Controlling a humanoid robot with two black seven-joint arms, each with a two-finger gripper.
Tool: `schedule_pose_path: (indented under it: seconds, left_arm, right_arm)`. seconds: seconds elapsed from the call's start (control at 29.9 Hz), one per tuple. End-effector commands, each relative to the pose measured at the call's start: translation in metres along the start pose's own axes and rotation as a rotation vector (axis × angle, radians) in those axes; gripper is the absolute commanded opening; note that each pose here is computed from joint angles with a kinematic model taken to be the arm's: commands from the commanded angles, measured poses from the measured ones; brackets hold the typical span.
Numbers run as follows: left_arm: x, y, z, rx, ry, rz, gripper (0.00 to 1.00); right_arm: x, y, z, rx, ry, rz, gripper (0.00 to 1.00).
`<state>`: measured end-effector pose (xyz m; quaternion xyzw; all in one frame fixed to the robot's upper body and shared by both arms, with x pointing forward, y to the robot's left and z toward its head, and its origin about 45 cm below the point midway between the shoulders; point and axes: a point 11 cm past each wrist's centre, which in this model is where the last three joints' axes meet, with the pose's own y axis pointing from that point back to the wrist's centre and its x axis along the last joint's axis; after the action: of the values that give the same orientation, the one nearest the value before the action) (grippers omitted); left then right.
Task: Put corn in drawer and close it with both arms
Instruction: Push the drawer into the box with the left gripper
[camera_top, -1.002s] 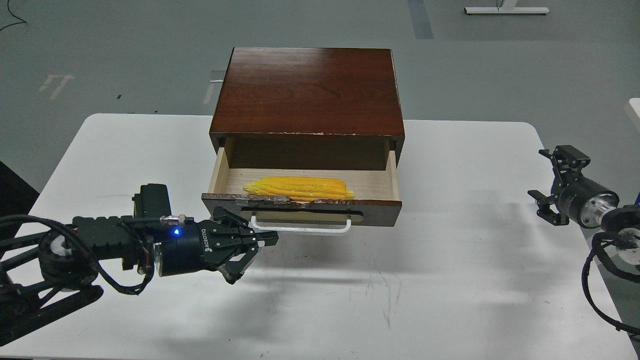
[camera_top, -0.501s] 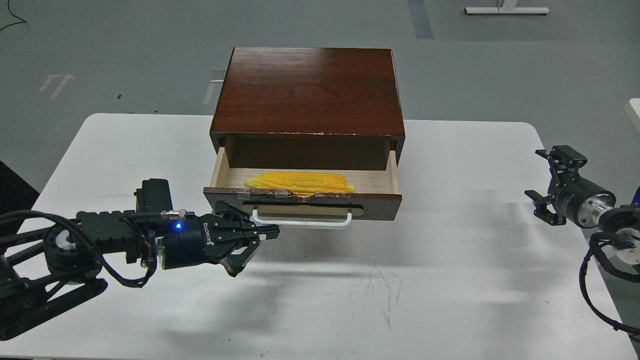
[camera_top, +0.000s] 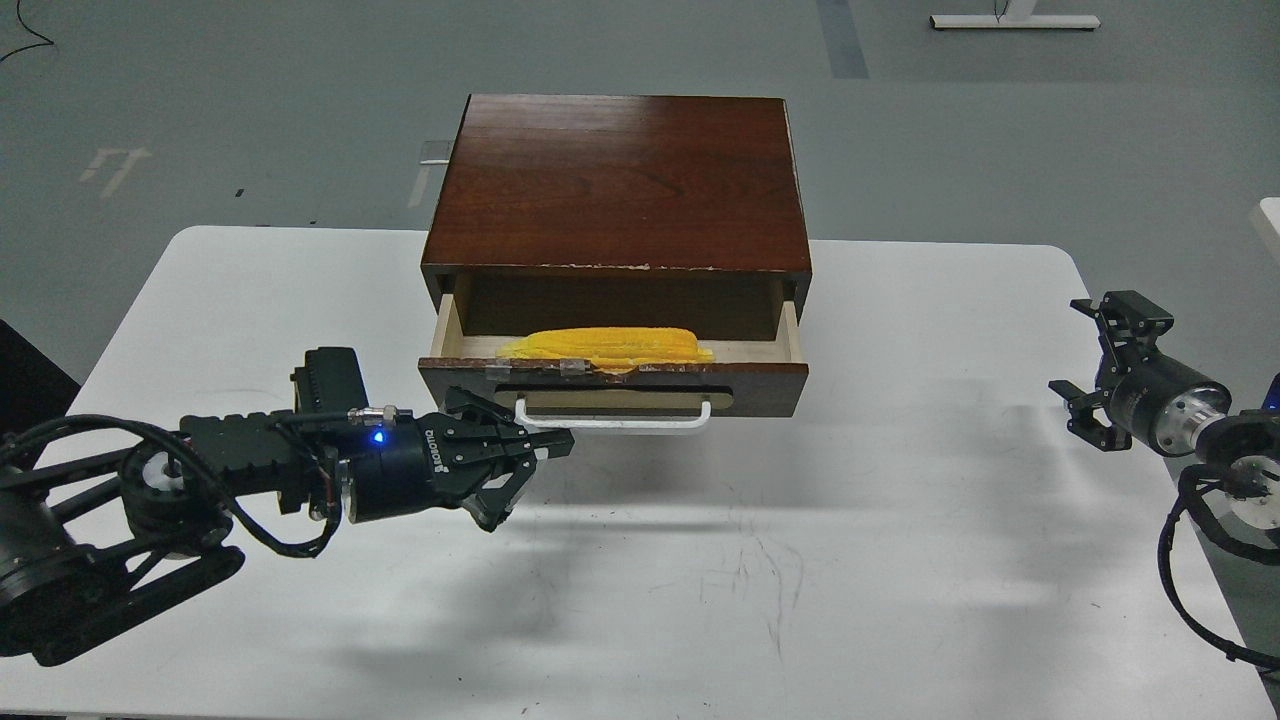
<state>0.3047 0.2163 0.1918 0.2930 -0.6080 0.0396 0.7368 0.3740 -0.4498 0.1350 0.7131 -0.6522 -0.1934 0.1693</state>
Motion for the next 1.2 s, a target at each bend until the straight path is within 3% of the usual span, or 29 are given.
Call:
schedule_pose_path:
  seconds: [0.0,1.17]
  left_arm:
    - [0.001,-0.004,-0.005,0.016,0.003,0.009,0.00]
    - [0.007,-0.035,-0.035,0.080,0.004,0.036,0.00]
  right_arm:
    - [-0.004,-0.002,0.001,-0.001,-0.003,-0.007,1.00]
    - [-0.003,-0.001,0.002,-0.003,-0.004,-0.005,1.00]
